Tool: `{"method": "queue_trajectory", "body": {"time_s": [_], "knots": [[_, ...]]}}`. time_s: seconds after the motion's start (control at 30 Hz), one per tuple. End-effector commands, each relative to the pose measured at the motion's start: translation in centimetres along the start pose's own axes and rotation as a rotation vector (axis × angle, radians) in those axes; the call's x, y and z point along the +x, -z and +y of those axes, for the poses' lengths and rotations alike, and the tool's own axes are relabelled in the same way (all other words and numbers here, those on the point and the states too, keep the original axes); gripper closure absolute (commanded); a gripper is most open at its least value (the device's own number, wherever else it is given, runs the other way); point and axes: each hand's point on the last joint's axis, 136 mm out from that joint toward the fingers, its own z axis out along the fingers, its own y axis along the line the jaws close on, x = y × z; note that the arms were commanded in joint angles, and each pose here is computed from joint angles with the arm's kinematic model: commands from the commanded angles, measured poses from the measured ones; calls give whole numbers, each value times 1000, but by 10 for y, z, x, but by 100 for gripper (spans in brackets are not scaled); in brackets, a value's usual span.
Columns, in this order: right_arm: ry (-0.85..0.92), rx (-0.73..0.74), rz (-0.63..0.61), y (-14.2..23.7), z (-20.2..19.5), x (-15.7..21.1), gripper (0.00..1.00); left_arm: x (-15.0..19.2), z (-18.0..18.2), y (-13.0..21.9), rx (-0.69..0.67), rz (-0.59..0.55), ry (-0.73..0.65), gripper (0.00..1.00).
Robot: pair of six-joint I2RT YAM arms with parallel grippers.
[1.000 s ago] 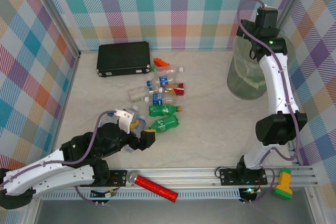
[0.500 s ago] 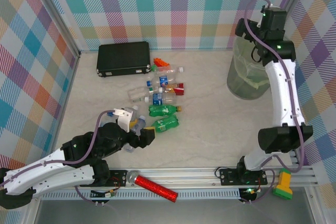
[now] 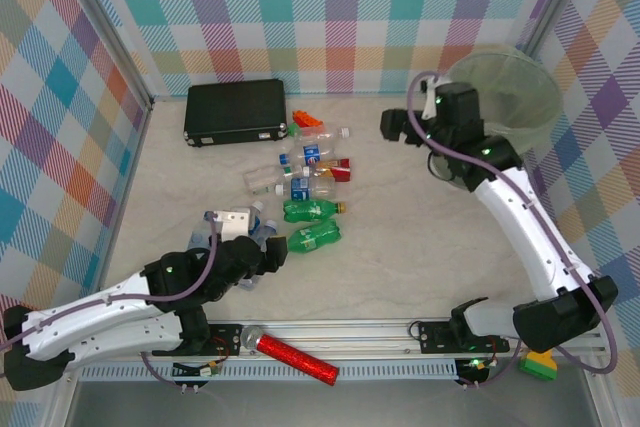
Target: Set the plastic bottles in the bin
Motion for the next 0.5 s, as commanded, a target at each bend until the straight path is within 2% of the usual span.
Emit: {"method": "queue_trajectory", "body": {"time_s": [0.0, 0.1, 0.2, 0.47], "knots": [[-9, -106, -32, 9, 32, 11, 1, 23, 29, -6, -144, 65, 7, 0], [2, -168, 22, 6, 56, 42, 1, 37, 39, -10, -213, 128, -5, 2], [-4, -219, 64, 7, 76, 68, 1, 54, 42, -20, -228, 195, -8, 5], [1, -331, 98, 26, 109, 105, 1, 91, 49, -51, -225, 358, 45, 9]]}}
